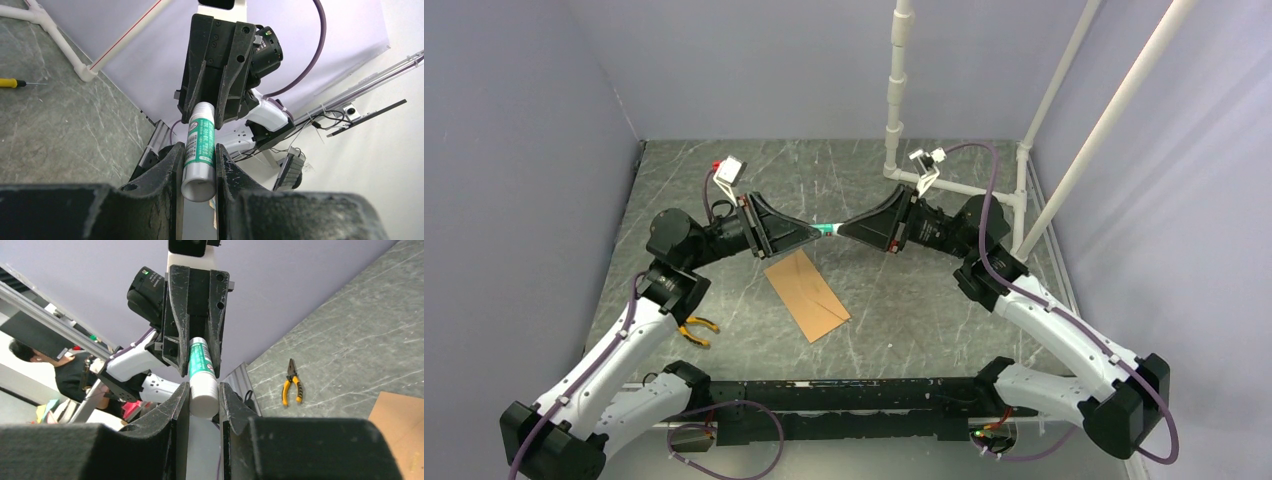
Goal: Place the letter into the envelope and seal it
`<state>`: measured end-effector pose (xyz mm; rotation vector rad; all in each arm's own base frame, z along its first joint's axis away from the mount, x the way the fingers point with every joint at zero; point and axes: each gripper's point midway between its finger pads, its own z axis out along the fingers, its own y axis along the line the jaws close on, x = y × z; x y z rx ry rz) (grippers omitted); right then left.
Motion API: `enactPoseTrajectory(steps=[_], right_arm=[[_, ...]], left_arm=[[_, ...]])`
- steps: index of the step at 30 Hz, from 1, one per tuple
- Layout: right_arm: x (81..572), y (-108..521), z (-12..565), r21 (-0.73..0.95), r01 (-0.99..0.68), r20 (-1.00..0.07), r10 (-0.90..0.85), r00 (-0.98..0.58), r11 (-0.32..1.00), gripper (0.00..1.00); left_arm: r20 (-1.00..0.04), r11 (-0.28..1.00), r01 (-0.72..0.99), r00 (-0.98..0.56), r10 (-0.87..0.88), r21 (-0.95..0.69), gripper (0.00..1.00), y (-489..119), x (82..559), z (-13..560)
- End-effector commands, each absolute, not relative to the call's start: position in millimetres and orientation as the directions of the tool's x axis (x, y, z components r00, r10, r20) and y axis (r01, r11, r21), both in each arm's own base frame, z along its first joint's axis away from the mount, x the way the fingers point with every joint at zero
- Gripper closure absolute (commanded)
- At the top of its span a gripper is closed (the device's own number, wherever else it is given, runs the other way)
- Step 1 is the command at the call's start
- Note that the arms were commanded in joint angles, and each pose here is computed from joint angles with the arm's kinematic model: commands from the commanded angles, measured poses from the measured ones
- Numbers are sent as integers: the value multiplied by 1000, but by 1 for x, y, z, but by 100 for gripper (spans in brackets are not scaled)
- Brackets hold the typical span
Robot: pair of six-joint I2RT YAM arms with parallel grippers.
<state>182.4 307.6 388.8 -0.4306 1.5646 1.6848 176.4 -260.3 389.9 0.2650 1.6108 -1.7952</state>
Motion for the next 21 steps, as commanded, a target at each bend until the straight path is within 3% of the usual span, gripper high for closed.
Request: enactPoseTrajectory(steps=[1, 21], right_arm=[[174, 327, 383, 750, -662, -645, 241, -725, 16, 100], [144, 350, 401, 840, -516, -499, 130, -856, -168, 100]], left_arm=[[-623, -3, 658, -714, -319, -753, 98, -267, 168, 390], [-601, -21, 612, -782, -165, -791, 98, -289, 179, 359]])
